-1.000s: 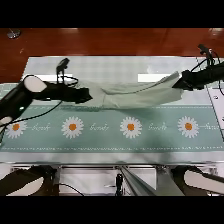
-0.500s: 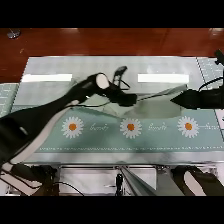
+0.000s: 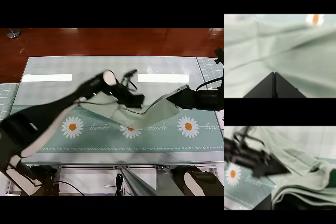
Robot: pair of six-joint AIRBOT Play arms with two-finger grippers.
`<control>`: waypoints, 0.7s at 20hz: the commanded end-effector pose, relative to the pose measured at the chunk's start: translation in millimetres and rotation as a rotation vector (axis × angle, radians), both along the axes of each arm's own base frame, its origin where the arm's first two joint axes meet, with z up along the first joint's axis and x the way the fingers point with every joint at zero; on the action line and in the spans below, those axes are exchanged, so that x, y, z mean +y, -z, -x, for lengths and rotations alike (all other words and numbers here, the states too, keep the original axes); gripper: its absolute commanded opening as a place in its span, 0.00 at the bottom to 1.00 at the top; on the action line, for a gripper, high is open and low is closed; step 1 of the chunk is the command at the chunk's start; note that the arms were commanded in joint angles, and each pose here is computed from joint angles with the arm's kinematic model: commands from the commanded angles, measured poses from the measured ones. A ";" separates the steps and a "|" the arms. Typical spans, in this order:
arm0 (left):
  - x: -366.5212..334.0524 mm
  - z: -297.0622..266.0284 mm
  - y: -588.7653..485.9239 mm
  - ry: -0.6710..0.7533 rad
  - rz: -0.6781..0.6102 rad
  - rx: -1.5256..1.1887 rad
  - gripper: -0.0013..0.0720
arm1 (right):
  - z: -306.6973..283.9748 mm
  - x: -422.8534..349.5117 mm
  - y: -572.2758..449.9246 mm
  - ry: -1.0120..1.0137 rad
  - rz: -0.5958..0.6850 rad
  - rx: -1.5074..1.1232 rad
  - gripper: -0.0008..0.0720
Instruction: Fold the shirts.
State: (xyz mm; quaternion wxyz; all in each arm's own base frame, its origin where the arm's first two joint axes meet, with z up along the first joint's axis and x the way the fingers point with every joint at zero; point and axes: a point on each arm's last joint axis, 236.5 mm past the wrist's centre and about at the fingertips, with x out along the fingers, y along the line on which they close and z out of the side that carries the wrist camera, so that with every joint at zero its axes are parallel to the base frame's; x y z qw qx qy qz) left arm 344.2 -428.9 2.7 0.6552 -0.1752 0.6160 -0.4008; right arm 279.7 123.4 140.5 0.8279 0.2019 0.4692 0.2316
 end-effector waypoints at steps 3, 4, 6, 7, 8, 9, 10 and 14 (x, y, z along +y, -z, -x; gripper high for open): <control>194.5 -101.3 -121.9 -0.319 0.036 -0.178 0.05 | -20.3 46.1 -18.3 -0.098 -0.040 -0.036 0.05; 238.1 -107.9 -141.6 -0.379 -0.018 -0.259 0.05 | -28.3 66.9 -24.7 -0.141 -0.064 -0.044 0.05; 334.6 -101.7 -175.7 -0.528 -0.178 -0.373 0.05 | -46.6 115.2 -31.8 -0.242 -0.078 -0.067 0.05; 368.2 -90.9 -193.0 -0.590 -0.220 -0.412 0.05 | -57.7 140.2 -28.4 -0.286 -0.080 -0.063 0.05; 394.0 -77.0 -212.3 -0.658 -0.234 -0.456 0.05 | -67.3 165.9 -19.7 -0.331 -0.080 -0.043 0.05; 409.8 -62.4 -227.1 -0.700 -0.245 -0.505 0.05 | -76.1 189.0 -7.9 -0.370 -0.077 -0.020 0.05; 419.5 -44.2 -237.7 -0.728 -0.259 -0.551 0.05 | -83.6 211.7 6.5 -0.404 -0.074 0.007 0.05; 406.2 24.7 -220.4 -0.766 -0.260 -0.600 0.05 | -114.3 284.0 64.2 -0.483 -0.067 0.073 0.05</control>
